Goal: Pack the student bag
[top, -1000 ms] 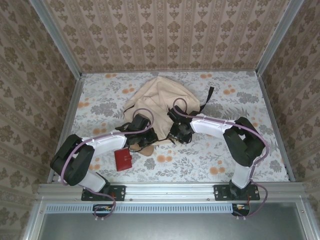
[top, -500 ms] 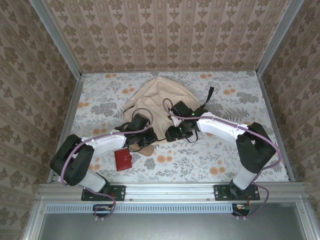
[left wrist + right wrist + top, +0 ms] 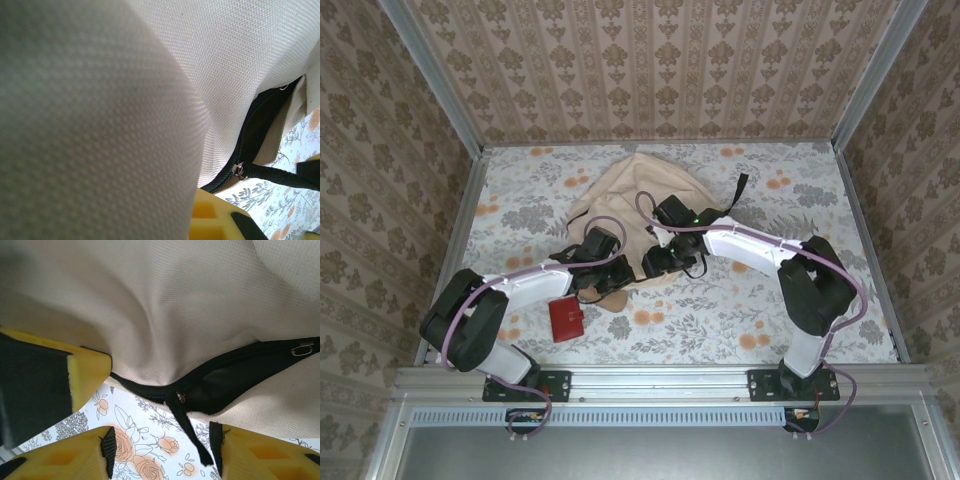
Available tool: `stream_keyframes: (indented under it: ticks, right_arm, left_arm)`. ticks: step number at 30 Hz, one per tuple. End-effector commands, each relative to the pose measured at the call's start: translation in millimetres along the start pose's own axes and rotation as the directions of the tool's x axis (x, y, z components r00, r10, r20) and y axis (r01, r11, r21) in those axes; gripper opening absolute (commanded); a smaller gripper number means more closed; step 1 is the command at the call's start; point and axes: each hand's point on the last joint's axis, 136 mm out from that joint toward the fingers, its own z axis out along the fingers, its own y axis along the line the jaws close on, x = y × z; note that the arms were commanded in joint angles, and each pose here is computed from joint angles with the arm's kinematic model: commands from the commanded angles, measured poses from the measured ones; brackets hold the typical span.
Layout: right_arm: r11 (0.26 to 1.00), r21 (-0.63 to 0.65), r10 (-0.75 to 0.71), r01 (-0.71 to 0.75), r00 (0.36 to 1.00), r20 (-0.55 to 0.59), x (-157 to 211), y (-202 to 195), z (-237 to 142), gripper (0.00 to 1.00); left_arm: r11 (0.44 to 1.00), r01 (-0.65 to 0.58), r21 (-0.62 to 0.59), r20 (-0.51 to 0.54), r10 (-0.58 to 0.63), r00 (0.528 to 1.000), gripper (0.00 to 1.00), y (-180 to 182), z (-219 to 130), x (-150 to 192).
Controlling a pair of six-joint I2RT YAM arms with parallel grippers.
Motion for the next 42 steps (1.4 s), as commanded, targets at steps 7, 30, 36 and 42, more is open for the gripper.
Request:
stream_keyframes:
  ticks: [7,30,36,42]
  right_arm:
    - [1.0,0.008,0.015,-0.015,1.0,-0.007,-6,0,7,0.35]
    - [0.779,0.589,0.087,-0.216,0.967,0.24,-51,-124,-47,0.0]
    - [0.775,0.562,0.16,-0.291,0.949,0.271,-30,-138,-68,0.0]
    - [0.713,0.54,0.315,-0.447,0.893,0.323,4,-192,-92,0.0]
  left_arm:
    - [1.0,0.013,-0.003,0.028,-0.013,1.0,0.0,2,-6,-5]
    - [1.0,-0.013,0.001,0.018,0.013,1.0,0.07,2,-21,-2]
    - [0.99,-0.116,0.074,0.052,0.113,0.992,0.59,-36,-54,-18]
    - [0.976,-0.198,0.087,0.104,0.189,0.977,0.68,-52,-90,-39]
